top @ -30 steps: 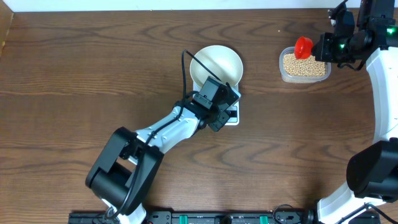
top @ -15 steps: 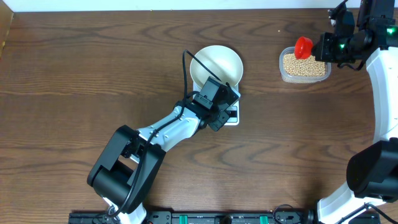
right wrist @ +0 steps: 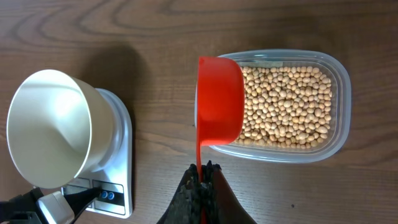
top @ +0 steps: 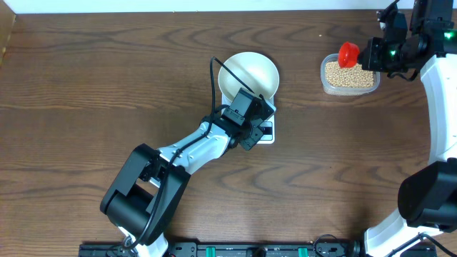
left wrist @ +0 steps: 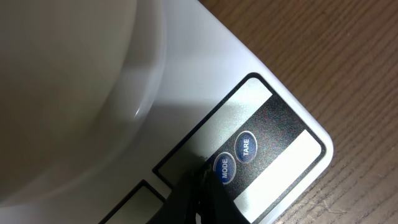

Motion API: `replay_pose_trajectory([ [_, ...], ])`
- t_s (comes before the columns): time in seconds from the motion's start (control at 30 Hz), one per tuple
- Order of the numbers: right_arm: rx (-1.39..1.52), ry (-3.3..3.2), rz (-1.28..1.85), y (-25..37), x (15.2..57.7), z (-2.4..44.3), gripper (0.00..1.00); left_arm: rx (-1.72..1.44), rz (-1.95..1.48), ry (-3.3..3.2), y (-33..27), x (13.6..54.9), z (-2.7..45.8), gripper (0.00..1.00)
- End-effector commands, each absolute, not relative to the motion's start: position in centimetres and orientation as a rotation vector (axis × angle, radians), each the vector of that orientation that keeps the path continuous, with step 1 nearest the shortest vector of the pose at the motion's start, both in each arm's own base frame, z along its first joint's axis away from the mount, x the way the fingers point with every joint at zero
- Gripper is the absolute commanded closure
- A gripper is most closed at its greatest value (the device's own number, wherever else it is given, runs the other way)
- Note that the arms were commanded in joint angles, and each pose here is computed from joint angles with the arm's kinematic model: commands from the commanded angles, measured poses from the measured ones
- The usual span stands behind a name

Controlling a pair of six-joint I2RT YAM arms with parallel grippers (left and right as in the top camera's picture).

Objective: Scoop item into bowl and weigh 50g on scale
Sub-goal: 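Press the TARE button on the scale with the left gripper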

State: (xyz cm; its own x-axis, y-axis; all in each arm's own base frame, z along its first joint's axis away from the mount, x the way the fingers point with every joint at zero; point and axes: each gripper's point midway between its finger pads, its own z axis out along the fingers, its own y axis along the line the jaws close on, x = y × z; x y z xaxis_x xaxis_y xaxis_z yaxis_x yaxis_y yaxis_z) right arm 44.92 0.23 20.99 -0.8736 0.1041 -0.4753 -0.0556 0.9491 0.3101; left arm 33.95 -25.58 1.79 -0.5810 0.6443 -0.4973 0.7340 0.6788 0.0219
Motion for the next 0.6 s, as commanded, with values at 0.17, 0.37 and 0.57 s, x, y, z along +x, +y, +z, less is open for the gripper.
replay_pose_trajectory([
  [0.17,0.016,2.606,0.440,0.2,44.9,20.5,0.99,1.099,-0.250,2.460,-25.1,33.2,0.5,0.93],
  [0.37,0.015,2.605,0.440,0.2,44.9,20.5,0.99,1.084,-0.258,2.421,-25.6,34.0,1.0,0.93],
  [0.57,0.016,2.605,0.439,0.2,44.9,20.5,0.99,1.064,-0.270,2.364,-26.2,34.8,2.7,0.93],
])
